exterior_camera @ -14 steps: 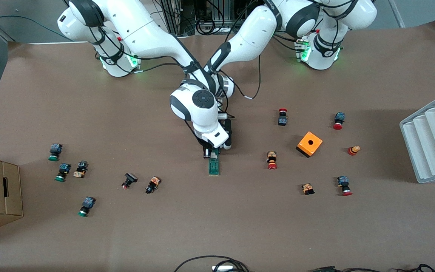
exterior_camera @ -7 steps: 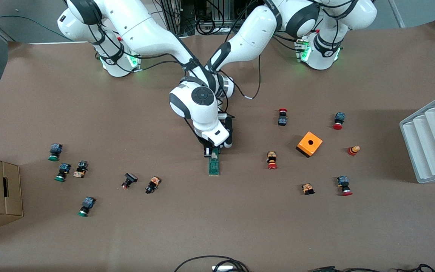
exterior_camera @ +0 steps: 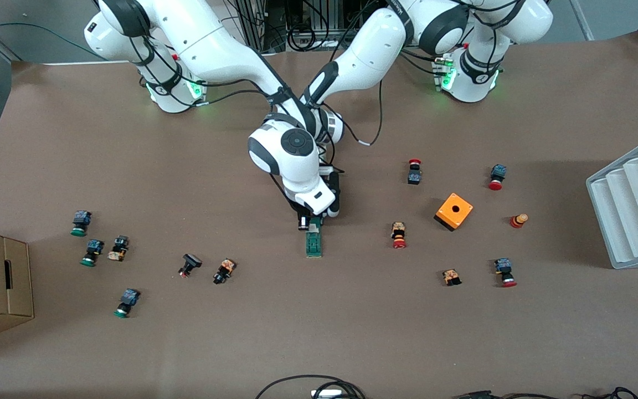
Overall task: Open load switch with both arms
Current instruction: 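Press the white lever flat into its contacts with the right gripper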
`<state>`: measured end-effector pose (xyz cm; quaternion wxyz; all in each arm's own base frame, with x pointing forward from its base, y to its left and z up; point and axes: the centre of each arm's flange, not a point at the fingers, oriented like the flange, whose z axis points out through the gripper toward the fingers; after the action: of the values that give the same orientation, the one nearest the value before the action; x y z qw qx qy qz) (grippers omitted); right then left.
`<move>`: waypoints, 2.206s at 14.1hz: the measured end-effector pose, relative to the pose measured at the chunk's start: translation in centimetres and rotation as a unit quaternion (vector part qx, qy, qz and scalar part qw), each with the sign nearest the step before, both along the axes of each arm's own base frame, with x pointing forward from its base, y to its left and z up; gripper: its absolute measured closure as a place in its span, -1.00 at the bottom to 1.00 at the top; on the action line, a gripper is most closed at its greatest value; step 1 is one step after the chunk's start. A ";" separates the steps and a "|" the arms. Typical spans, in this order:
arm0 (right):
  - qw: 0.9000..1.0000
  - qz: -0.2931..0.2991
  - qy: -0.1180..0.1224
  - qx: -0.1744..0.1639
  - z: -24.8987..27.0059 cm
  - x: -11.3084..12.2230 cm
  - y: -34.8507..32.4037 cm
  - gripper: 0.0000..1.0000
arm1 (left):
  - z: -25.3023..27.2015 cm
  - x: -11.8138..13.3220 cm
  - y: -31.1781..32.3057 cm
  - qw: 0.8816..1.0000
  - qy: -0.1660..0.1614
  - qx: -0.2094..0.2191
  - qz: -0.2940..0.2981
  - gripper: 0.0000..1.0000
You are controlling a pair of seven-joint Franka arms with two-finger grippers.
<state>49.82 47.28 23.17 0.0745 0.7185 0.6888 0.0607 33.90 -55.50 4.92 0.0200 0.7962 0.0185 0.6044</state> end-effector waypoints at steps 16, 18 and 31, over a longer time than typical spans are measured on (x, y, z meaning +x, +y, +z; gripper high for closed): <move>1.000 0.006 0.004 -0.002 -1.0 -0.7 0.4 0.24 | 0.0 0.0 0.0 1.000 0.000 0.000 0.000 -0.03; 1.000 0.006 0.004 -0.001 -1.1 -0.7 0.3 0.24 | 0.0 0.0 0.0 1.000 0.000 0.000 0.000 -0.03; 1.000 0.007 0.004 -0.002 -1.6 -0.9 0.3 0.24 | 0.0 0.0 0.0 1.000 0.000 0.000 0.000 -0.03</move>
<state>48.94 47.60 21.60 0.0721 0.7137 0.6944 0.0569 33.90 -55.50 4.92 0.0199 0.7962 0.0186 0.6044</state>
